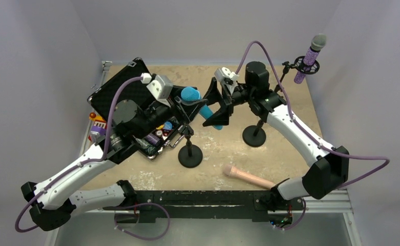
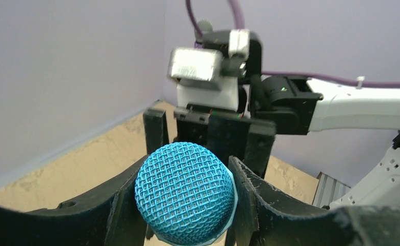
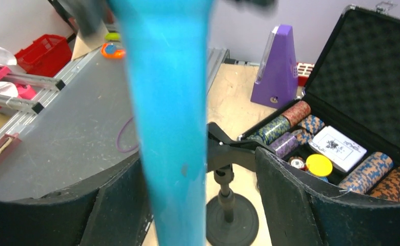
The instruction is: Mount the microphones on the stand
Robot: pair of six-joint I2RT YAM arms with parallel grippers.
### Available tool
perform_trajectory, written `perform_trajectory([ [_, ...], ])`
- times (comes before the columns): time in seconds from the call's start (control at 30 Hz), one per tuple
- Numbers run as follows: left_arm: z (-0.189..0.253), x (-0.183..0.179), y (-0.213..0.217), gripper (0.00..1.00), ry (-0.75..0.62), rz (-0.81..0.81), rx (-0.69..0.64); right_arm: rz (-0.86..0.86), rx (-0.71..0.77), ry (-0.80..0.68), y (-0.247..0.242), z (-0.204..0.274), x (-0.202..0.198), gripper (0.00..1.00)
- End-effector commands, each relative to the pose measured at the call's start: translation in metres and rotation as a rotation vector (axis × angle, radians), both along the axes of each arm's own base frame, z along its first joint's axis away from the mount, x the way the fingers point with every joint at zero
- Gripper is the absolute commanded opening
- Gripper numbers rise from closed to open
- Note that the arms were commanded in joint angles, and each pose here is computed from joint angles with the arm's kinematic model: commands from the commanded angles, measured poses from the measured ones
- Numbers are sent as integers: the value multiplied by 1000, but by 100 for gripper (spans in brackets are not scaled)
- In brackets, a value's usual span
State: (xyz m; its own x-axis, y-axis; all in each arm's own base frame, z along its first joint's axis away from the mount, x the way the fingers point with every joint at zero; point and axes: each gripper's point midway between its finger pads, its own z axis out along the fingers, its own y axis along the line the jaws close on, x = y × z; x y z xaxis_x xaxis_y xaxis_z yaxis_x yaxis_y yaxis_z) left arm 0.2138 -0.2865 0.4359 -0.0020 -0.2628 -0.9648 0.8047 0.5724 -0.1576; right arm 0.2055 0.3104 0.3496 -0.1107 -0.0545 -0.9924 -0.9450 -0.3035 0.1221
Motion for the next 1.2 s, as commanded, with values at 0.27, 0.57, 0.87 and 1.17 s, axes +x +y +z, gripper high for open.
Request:
perform_trajectory([
  [0.27,45,-5,-5,0,-129,-50,96,51,-39,-36,-6,-10,-10,2],
  [0.57,31,-16,26,99,-28,11,61,6,-10,-68,-20,-2,-4,0],
  [0.87,-90,-17,65,99,413,201,151,-106,-17,-43,-27,-7,21,0],
  [1.17,-119,16,62,89,543,376,365,-152,-17,-27,-34,-11,27,0],
])
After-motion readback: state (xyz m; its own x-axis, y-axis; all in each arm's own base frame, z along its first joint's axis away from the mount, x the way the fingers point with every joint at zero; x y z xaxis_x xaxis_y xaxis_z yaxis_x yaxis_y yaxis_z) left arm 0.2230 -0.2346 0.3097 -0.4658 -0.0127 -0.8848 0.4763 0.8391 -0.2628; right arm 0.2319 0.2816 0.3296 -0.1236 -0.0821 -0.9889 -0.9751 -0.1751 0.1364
